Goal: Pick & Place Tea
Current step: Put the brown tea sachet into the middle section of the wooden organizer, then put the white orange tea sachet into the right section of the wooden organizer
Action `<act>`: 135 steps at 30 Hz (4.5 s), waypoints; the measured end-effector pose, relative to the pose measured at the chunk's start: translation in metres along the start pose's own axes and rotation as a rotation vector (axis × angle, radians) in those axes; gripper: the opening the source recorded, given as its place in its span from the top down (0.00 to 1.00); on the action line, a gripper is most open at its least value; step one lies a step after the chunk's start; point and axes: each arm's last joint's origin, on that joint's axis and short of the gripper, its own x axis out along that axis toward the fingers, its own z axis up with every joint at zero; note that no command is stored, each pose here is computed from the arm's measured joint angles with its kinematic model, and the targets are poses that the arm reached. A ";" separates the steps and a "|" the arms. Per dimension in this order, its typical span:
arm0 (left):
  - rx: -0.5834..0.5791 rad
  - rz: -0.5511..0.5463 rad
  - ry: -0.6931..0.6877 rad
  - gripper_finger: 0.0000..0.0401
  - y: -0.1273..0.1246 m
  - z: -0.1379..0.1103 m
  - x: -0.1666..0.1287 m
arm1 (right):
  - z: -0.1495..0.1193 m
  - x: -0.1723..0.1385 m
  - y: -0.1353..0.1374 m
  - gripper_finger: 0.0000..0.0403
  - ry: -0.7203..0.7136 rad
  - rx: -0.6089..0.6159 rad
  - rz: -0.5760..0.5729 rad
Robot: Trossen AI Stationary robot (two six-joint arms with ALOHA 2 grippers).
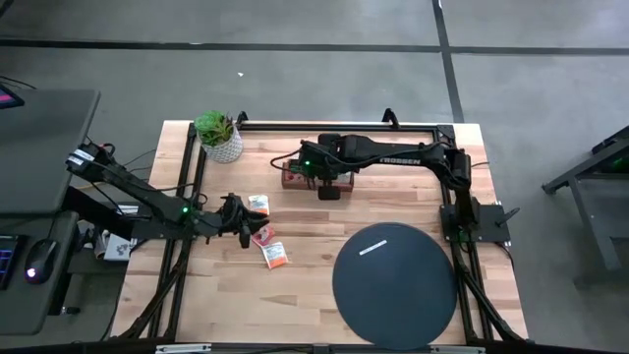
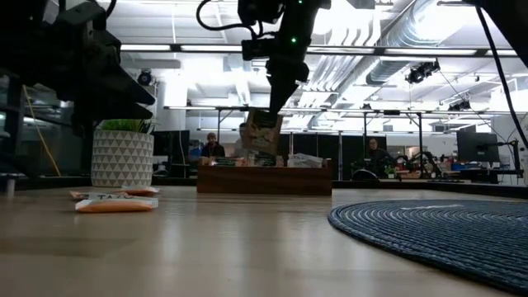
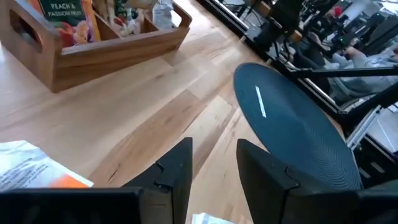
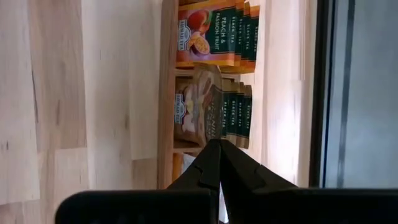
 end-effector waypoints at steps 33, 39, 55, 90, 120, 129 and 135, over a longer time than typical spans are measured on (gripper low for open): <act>0.011 -0.061 0.075 0.69 -0.002 -0.002 0.000 | -0.012 0.039 -0.021 1.00 0.120 0.017 0.054; 0.011 -0.061 0.075 0.69 -0.002 -0.002 0.000 | -0.011 0.039 -0.020 1.00 0.104 -0.005 0.073; 0.011 -0.058 0.072 0.69 -0.002 -0.002 0.000 | -0.005 0.039 -0.020 0.99 0.037 -0.018 0.099; 0.029 -0.034 0.292 0.69 0.009 -0.016 -0.002 | 0.006 0.028 0.018 0.56 0.004 0.016 0.190; 0.061 -0.008 0.483 0.69 0.017 -0.026 -0.006 | 0.059 0.051 0.131 0.57 -0.344 0.053 0.522; 0.055 -0.009 0.473 0.69 0.017 -0.025 -0.006 | 0.059 0.043 0.167 0.91 -0.357 0.009 0.478; 0.058 -0.009 0.472 0.69 0.017 -0.025 -0.006 | 0.061 0.040 0.180 0.99 -0.366 0.081 0.467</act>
